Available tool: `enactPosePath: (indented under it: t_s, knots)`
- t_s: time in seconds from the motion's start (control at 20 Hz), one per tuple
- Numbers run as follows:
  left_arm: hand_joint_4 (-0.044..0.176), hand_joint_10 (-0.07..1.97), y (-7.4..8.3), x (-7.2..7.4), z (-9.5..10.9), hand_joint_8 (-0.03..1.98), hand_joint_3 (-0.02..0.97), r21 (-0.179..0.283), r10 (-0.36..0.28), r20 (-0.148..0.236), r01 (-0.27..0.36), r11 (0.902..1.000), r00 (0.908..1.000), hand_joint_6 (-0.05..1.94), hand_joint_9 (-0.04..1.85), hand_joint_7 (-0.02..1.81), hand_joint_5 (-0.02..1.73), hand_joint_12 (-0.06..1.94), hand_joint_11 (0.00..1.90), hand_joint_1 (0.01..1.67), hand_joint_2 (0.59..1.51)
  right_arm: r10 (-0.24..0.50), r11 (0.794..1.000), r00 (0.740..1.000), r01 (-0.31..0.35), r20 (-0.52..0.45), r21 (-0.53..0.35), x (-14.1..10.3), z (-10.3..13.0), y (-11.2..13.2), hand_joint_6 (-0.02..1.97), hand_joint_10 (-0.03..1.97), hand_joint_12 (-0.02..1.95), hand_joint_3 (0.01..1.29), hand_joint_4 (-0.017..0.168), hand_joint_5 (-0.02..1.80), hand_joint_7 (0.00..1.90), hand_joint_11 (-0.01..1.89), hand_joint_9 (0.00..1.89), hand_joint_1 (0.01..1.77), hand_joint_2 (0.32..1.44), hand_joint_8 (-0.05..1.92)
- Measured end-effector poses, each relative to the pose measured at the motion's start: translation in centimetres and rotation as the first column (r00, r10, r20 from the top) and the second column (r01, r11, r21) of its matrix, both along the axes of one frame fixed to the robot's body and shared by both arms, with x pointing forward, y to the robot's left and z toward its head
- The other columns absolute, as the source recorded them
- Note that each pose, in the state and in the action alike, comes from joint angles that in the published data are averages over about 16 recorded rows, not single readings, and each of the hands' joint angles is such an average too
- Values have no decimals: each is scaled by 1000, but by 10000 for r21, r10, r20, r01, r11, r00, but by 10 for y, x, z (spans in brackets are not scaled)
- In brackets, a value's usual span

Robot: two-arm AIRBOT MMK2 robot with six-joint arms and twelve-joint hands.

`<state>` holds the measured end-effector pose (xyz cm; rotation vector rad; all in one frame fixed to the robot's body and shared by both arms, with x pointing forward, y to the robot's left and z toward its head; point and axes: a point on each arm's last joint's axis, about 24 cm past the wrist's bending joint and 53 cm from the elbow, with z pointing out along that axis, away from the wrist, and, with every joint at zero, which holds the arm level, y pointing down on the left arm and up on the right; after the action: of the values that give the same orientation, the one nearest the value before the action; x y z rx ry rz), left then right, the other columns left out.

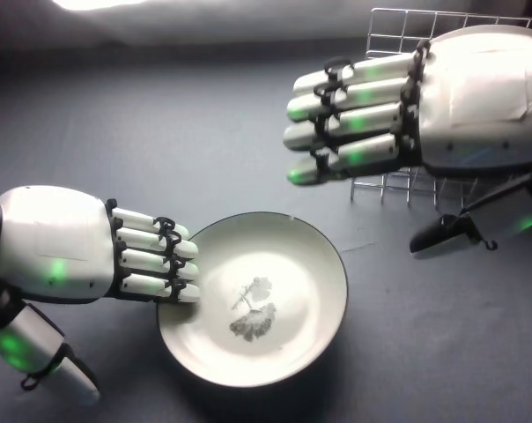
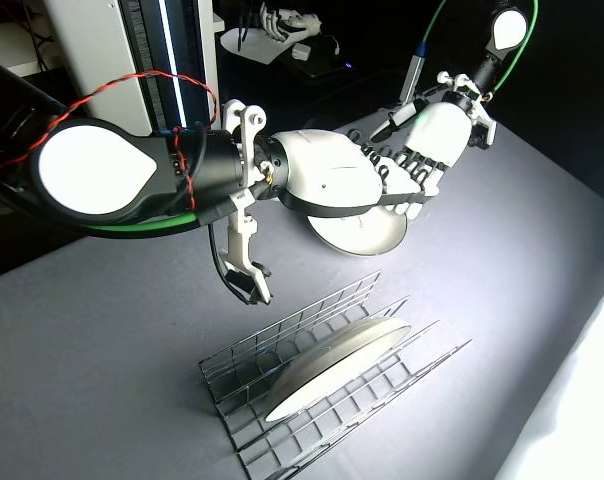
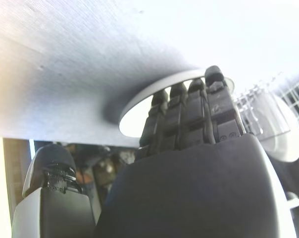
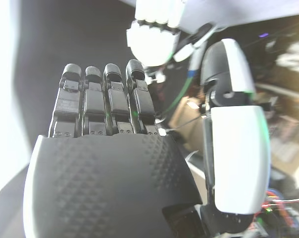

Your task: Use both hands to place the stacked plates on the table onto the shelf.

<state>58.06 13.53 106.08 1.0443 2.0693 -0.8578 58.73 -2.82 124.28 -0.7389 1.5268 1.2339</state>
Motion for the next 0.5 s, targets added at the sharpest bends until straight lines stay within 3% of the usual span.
enactPosePath:
  t_s: [0.15,0.5]
  knots:
    - [-6,-30,3,-1,-8,4,13,87,139,-214,-138,9999,9997,-6,-21,11,9,16,22,15,1058,335,9989,9994,-332,90,-345,-11,-10,7,43,22,22,15,4,223,71,11,24,702,1105,17]
    - [-8,-37,10,-4,-23,-2,13,226,408,-648,-394,9990,9971,-29,-24,-2,-6,19,26,15,1059,626,9948,9979,-639,-187,-790,-27,-29,19,43,22,14,15,4,169,37,12,22,670,1105,17]
